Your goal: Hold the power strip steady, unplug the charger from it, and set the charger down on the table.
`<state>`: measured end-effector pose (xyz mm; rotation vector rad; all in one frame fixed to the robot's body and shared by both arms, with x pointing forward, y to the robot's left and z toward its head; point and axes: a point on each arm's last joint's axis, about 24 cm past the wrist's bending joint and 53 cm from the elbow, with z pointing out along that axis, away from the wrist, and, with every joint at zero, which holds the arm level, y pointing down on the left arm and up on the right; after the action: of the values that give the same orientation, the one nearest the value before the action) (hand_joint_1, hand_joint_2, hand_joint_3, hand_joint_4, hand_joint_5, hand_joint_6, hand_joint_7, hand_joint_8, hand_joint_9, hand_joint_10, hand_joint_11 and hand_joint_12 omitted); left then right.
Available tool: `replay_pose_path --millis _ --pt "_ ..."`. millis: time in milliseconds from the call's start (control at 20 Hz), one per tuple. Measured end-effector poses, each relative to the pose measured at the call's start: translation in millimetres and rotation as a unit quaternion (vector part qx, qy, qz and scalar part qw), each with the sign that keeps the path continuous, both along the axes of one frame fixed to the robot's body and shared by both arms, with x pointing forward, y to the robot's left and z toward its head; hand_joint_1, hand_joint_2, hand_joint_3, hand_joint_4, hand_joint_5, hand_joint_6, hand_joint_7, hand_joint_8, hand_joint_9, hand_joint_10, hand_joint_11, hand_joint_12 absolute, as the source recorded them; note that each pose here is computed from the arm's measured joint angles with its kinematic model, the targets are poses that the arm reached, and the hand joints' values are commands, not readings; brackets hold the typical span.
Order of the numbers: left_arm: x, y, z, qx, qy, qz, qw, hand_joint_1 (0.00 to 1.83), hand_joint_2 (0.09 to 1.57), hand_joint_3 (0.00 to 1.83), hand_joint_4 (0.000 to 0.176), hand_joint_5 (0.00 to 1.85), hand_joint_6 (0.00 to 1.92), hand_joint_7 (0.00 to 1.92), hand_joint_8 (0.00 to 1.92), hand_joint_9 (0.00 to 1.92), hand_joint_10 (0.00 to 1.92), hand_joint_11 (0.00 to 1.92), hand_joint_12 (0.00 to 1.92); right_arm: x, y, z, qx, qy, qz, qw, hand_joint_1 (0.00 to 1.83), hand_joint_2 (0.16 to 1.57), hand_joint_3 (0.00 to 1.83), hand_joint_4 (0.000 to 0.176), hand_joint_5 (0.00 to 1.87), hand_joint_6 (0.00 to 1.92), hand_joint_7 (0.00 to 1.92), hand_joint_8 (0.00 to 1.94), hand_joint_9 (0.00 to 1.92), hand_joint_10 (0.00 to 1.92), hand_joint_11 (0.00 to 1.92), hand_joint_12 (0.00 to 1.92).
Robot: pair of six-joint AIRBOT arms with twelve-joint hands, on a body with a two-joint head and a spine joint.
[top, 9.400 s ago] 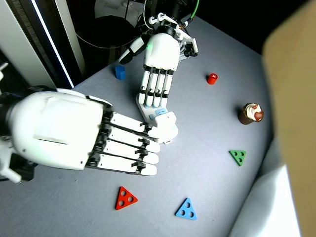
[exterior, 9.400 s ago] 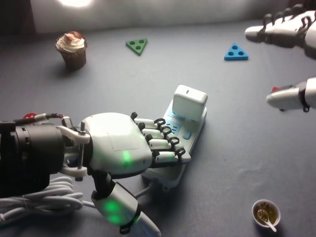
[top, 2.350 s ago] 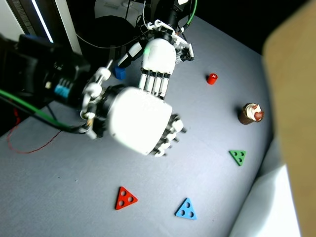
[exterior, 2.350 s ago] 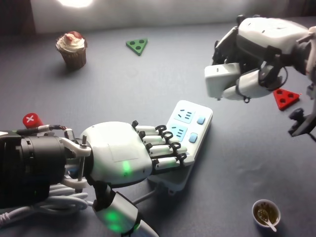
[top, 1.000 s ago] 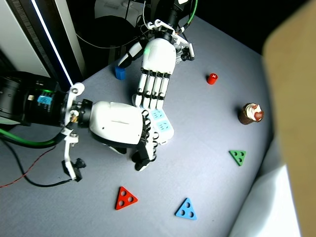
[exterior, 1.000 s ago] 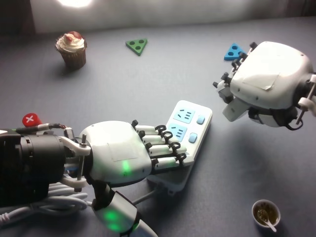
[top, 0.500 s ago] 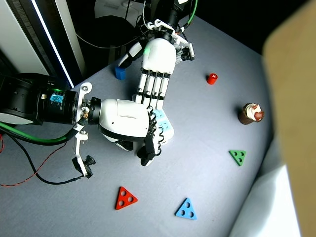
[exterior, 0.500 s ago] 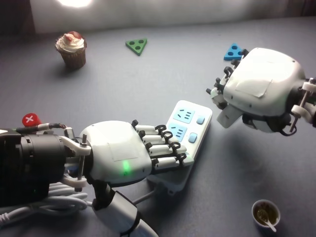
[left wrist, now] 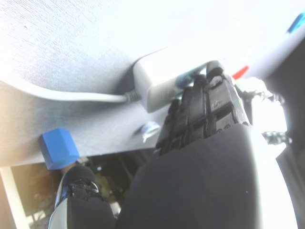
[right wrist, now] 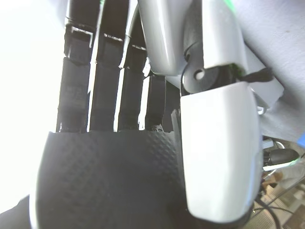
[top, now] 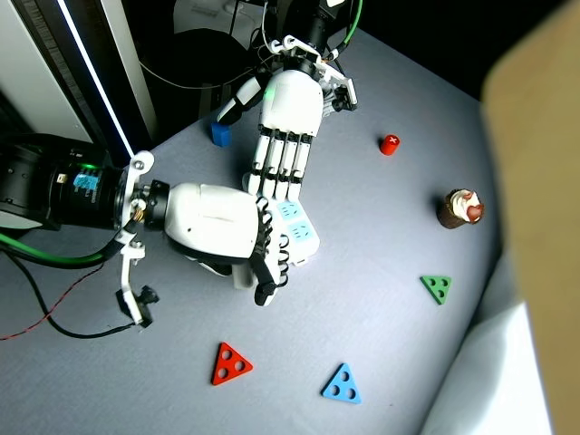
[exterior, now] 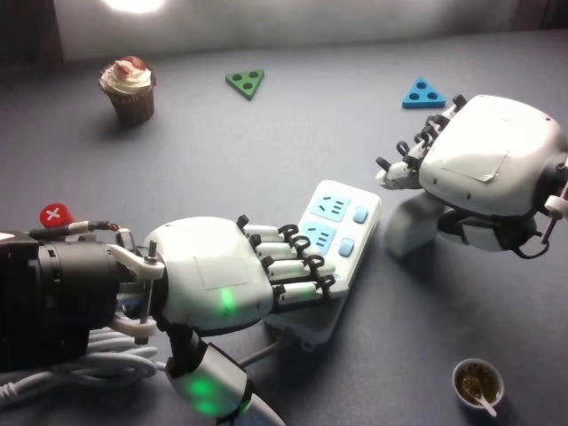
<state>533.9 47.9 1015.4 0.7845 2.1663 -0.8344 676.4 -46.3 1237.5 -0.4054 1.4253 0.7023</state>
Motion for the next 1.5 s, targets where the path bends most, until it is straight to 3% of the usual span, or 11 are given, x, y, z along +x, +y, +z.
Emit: replay_pose_path --millis 300,400,500,650,750,900,1050,1100,1200,1250,1500 --pt "1 -0.3 1 0.000 -0.001 0.000 1.0000 0.00 0.90 0.00 0.000 0.03 0.00 0.07 0.00 0.06 0.00 0.07 0.02 1 -1 0 0.000 -0.001 -0.001 1.0000 0.93 1.02 0.00 0.000 0.52 0.00 0.65 0.00 0.73 0.00 0.55 0.57" --pt "1 -0.3 1 -0.001 -0.001 0.000 1.0000 0.00 0.90 0.00 0.000 0.02 0.00 0.07 0.00 0.06 0.00 0.06 0.02 0 -1 1 0.004 0.002 0.000 1.0000 0.80 1.06 0.00 0.000 0.42 0.00 0.55 0.00 0.59 0.00 0.37 0.58" --pt "0 -1.1 1 0.000 -0.001 0.000 1.0000 0.00 0.90 0.00 0.000 0.02 0.00 0.07 0.00 0.06 0.00 0.06 0.01 0 -7 3 0.030 0.022 0.000 0.9993 0.70 1.03 0.00 0.000 0.33 0.00 0.47 0.00 0.47 0.00 0.24 0.54" --pt "1 -0.8 2 -0.001 -0.003 0.001 1.0000 0.00 0.90 0.00 0.000 0.02 0.00 0.07 0.00 0.05 0.00 0.06 0.01 -2 -28 18 0.073 0.033 -0.011 0.9968 0.68 0.97 0.00 0.000 0.34 0.00 0.43 0.00 0.43 0.00 0.26 0.39" --pt "3 -0.2 6 -0.001 -0.007 0.002 1.0000 0.00 0.90 0.00 0.000 0.03 0.01 0.08 0.01 0.07 0.01 0.07 0.02 2 -57 26 0.119 0.060 -0.033 0.9905 0.62 0.99 0.00 0.000 0.30 0.00 0.38 0.00 0.37 0.00 0.25 0.30" --pt "11 3.0 16 -0.003 -0.019 0.008 0.9998 0.00 0.90 0.00 0.000 0.02 0.00 0.07 0.00 0.06 0.00 0.07 0.02 3 -101 29 0.181 0.107 -0.063 0.9756 0.50 0.99 0.01 0.000 0.26 0.00 0.33 0.00 0.30 0.00 0.22 0.20" --pt "17 3.5 22 -0.006 -0.026 0.015 0.9995 0.00 0.90 0.00 0.000 0.02 0.00 0.08 0.00 0.07 0.01 0.08 0.02 -2 -117 32 0.194 0.122 -0.071 0.9708 0.40 0.98 0.00 0.000 0.24 0.00 0.30 0.00 0.27 0.00 0.20 0.18" --pt "20 3.3 26 -0.008 -0.029 0.019 0.9994 0.00 0.90 0.00 0.000 0.03 0.00 0.07 0.00 0.07 0.00 0.08 0.02 -5 -119 28 0.194 0.138 -0.072 0.9686 0.26 1.00 0.01 0.000 0.18 0.00 0.24 0.00 0.22 0.00 0.16 0.16" --pt "28 5.6 38 -0.019 -0.035 0.031 0.9987 0.00 0.91 0.00 0.000 0.02 0.00 0.07 0.00 0.05 0.00 0.06 0.01 -9 -120 19 0.214 0.181 -0.064 0.9578 0.12 1.02 0.01 0.000 0.17 0.00 0.23 0.00 0.21 0.00 0.14 0.14" --pt "32 6.0 43 -0.023 -0.038 0.036 0.9984 0.00 0.91 0.00 0.000 0.02 0.00 0.07 0.00 0.05 0.00 0.06 0.01 -10 -121 18 0.216 0.189 -0.056 0.9563 0.12 1.02 0.01 0.000 0.17 0.00 0.23 0.00 0.21 0.00 0.14 0.14" --pt "50 0.0 85 -0.069 -0.057 0.052 0.9946 0.00 0.90 0.00 0.000 0.04 0.01 0.09 0.01 0.07 0.01 0.09 0.02 -34 -111 29 0.217 0.188 0.022 0.9576 0.00 1.05 0.00 0.000 0.16 0.00 0.21 0.00 0.20 0.00 0.15 0.10"
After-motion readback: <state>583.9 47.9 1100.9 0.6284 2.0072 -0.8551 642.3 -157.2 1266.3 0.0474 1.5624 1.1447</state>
